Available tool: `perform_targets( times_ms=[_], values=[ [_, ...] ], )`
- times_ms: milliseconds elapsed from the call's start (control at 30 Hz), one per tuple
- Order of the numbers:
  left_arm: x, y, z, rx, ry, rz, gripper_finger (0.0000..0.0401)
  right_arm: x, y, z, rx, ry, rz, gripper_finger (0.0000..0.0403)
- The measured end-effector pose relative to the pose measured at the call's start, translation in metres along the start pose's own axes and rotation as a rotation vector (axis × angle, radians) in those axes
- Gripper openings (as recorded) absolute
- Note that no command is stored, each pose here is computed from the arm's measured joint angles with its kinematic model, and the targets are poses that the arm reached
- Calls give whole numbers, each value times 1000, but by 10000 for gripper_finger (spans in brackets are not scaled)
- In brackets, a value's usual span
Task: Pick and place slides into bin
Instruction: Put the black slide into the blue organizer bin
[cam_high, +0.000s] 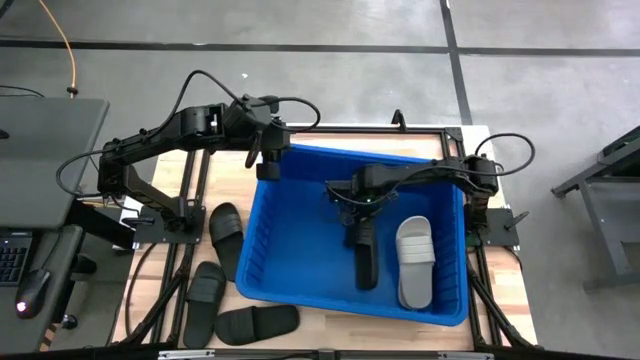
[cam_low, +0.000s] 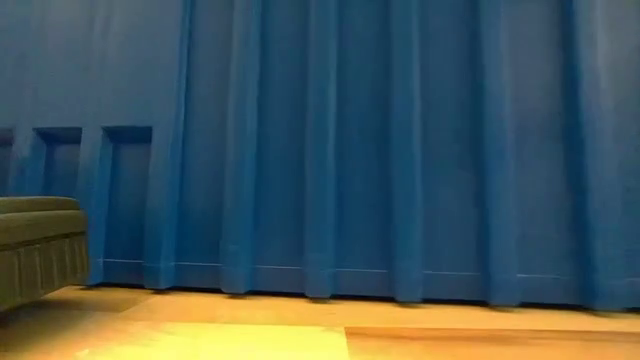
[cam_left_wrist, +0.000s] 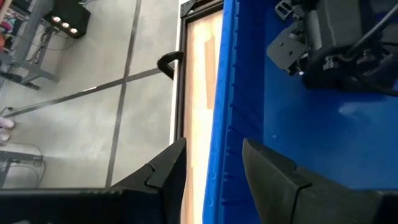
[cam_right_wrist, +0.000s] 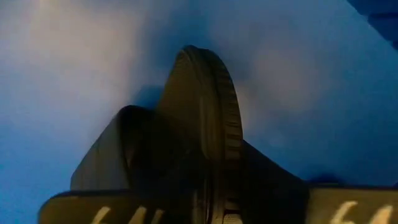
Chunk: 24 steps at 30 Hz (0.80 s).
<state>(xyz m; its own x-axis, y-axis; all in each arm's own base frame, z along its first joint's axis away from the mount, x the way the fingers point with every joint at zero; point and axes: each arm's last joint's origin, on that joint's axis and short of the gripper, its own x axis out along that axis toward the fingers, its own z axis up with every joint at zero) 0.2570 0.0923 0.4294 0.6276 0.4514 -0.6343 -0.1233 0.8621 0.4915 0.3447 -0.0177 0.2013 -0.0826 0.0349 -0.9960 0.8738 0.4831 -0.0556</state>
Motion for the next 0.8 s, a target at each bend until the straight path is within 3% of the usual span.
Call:
perform_targets(
  times_ms=[333, 600, 800],
  values=[
    [0, 0, 0, 0, -8, -14, 147, 4, -6, -4, -104, 58, -76, 101],
    [0, 0, 1, -1, -14, -11, 147, 6, -11, -9, -80, 126, -130, 183],
    [0, 0, 1, 25, -19, -8, 147, 3, -20, -12, -80, 130, -242, 215]
  ],
)
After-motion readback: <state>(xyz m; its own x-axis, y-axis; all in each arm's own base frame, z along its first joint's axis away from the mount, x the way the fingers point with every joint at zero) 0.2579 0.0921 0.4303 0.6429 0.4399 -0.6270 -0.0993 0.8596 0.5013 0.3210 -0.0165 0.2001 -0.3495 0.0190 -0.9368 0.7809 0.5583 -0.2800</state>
